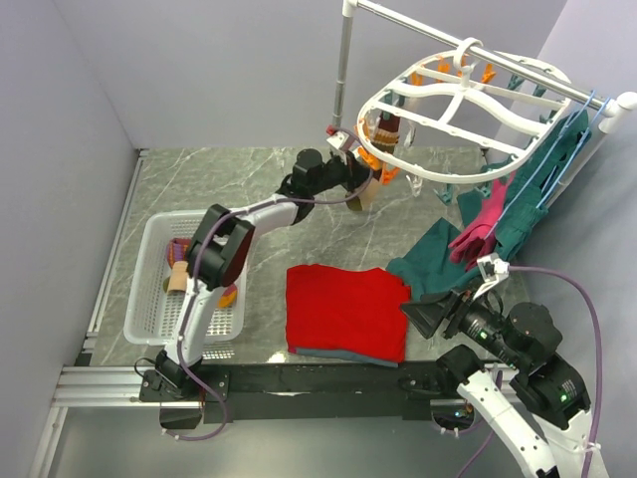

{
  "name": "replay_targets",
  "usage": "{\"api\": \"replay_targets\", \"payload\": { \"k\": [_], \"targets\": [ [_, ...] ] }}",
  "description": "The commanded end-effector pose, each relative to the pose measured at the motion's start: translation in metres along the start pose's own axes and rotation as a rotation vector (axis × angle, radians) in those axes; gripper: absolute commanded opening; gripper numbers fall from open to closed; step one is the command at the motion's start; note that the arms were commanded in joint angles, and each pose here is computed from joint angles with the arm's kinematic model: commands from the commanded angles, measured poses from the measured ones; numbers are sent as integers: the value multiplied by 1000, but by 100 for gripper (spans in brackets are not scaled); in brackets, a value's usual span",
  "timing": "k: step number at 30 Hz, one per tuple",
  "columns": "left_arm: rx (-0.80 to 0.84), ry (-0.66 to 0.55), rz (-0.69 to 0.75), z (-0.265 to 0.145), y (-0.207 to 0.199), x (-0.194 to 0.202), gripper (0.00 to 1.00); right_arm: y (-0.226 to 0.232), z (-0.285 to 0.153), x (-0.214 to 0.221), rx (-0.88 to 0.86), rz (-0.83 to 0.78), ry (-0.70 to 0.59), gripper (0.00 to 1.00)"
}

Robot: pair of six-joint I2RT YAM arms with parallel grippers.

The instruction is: Remove the socks clipped to the hanger

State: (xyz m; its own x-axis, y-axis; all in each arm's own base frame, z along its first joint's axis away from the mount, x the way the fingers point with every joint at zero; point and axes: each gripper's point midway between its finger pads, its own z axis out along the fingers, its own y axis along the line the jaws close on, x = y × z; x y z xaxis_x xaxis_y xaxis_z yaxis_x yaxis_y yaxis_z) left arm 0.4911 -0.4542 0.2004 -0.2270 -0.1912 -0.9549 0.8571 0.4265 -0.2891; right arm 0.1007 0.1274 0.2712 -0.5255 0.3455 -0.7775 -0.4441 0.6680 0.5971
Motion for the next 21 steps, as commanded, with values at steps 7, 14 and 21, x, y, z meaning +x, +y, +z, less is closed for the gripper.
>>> {"api": "replay_targets", "payload": {
  "k": [7, 14, 21],
  "targets": [
    [-45, -22, 26, -52, -53, -88, 1, 9, 0, -4, -58, 0, -31, 87],
    [-144, 30, 20, -78, -49, -87, 1, 11, 10, -3, -83, -2, -21, 87],
    [-258, 77, -24, -107, -41, -72, 1, 13, 17, -4, -93, -8, -6, 87]
  ]
}}
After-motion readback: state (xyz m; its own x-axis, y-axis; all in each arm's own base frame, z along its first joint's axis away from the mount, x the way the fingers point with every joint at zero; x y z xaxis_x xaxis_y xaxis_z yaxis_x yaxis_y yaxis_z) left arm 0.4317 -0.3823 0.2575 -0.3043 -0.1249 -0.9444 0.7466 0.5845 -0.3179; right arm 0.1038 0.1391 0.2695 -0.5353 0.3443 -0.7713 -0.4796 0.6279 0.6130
